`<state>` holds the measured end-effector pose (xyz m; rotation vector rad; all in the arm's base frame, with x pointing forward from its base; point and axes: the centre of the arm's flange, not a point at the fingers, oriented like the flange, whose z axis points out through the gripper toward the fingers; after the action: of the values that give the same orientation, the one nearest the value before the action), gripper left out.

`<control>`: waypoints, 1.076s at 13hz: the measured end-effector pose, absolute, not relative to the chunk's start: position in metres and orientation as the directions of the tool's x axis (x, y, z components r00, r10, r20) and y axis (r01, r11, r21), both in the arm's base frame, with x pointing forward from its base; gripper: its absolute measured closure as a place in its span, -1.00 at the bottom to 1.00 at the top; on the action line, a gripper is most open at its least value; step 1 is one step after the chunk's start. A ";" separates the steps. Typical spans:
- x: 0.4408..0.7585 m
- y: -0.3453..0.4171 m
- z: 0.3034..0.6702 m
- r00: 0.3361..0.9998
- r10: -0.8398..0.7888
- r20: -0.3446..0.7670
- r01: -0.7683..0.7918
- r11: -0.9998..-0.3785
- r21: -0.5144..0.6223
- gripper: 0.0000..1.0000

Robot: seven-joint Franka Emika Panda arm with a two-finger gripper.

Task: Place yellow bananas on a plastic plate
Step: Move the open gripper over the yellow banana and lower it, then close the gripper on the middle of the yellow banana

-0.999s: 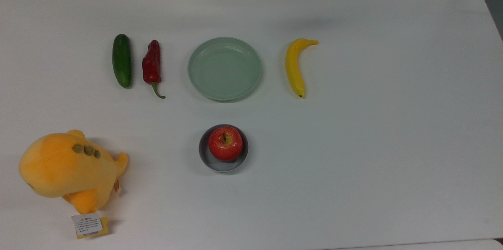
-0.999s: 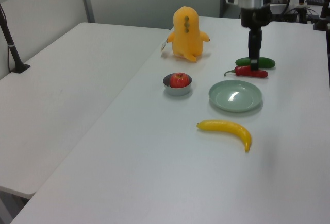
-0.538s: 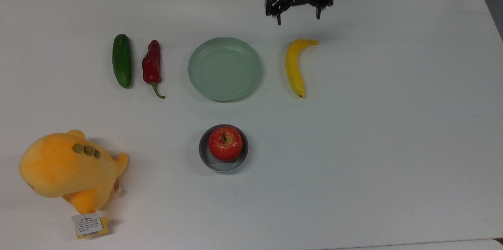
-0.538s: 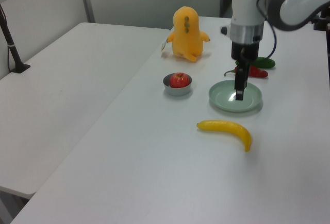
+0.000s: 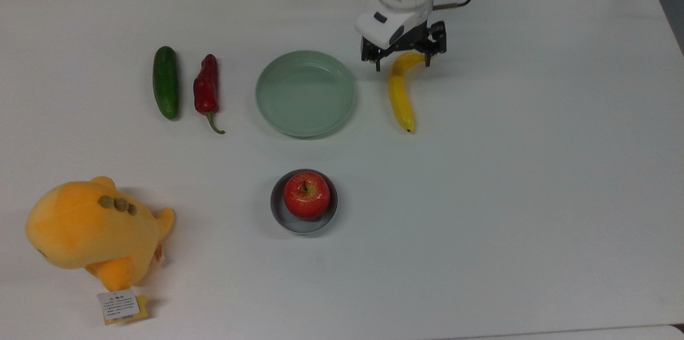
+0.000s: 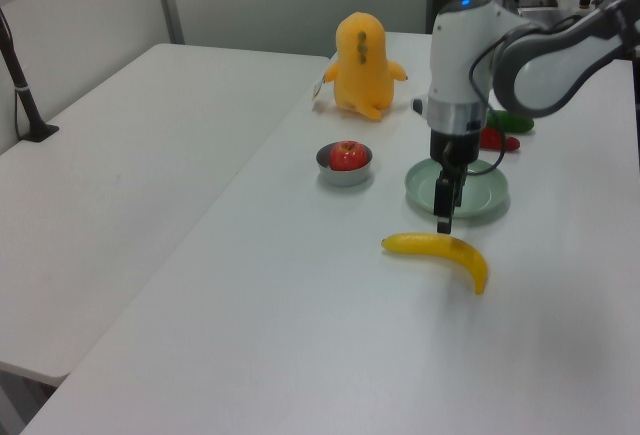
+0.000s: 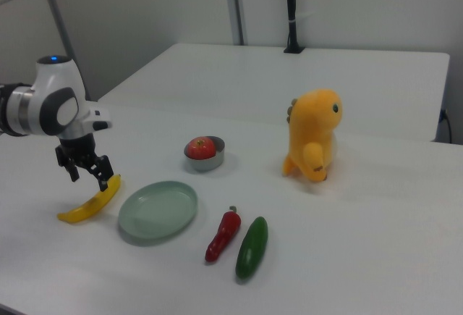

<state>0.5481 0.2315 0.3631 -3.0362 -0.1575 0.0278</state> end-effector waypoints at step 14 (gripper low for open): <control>0.554 0.237 0.314 0.989 0.145 -0.020 0.144 -0.989 -0.043 0.28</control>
<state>0.5543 0.2367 0.3143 -3.0914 -0.2241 0.0354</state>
